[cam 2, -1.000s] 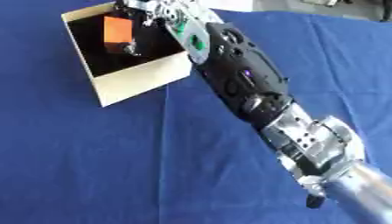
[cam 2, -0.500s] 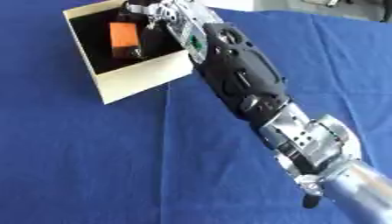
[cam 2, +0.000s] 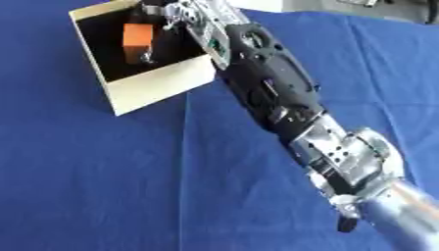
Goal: Pick up objects on the table and place them in the box.
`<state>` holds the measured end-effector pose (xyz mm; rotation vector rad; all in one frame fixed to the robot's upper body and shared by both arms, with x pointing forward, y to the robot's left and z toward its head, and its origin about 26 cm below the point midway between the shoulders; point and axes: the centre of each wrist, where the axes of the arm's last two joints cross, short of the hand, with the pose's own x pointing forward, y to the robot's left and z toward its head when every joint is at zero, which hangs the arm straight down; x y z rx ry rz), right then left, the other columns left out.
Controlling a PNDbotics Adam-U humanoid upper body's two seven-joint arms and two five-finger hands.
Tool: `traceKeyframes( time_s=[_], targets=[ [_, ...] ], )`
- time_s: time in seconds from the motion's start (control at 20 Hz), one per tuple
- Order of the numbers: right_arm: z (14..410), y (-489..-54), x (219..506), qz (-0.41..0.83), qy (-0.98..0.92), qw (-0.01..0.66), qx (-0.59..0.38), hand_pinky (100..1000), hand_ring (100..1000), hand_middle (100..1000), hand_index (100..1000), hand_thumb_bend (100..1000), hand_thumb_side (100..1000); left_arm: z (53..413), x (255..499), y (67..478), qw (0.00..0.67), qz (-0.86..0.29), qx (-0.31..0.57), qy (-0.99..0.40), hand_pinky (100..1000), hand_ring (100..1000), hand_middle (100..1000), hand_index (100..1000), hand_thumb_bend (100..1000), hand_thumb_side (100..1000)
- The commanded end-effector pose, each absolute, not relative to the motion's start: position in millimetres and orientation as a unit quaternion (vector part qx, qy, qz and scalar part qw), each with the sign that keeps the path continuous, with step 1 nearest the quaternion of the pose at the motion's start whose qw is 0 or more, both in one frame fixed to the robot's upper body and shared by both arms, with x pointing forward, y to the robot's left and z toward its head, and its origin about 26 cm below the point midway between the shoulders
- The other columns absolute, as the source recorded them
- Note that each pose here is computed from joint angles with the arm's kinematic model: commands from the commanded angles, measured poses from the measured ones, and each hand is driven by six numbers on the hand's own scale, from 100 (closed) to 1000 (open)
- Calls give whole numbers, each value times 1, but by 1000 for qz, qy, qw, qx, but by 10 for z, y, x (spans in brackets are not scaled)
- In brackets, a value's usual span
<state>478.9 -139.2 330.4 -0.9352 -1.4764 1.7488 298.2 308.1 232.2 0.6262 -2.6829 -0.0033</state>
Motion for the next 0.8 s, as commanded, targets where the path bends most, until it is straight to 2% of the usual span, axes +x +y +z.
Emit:
traceKeyframes(
  time_s=[0.05, 0.2, 0.35, 0.65, 0.7, 0.8],
  targets=[
    [3581, -1466, 4700, 653, -578, 310, -378, 917, 968, 855, 915, 300, 459, 2392, 2949, 3104, 182, -4, 227, -957, 549, 563, 624, 653, 556, 842],
    [3651, -1466, 4654, 651, -583, 306, -378, 920, 972, 862, 918, 319, 462, 2389, 2948, 3106, 183, -5, 227, -957, 547, 563, 623, 653, 557, 841],
    [3678, -1448, 4621, 654, -581, 301, -379, 914, 964, 850, 913, 296, 466, 2386, 2947, 3108, 184, -4, 227, -956, 547, 564, 624, 653, 556, 841],
    [3899, -1421, 4418, 632, -627, 269, -366, 892, 937, 815, 901, 159, 480, 2367, 2940, 3125, 186, -1, 231, -955, 549, 564, 623, 653, 557, 840],
    [3941, -1422, 4369, 628, -635, 263, -364, 879, 918, 796, 897, 100, 508, 2365, 2939, 3127, 186, -1, 231, -955, 551, 564, 623, 653, 558, 840],
    [4028, -1454, 4274, 617, -655, 244, -361, 866, 896, 771, 888, 100, 463, 2357, 2937, 3130, 187, 1, 232, -955, 552, 564, 623, 653, 558, 840]
  ],
)
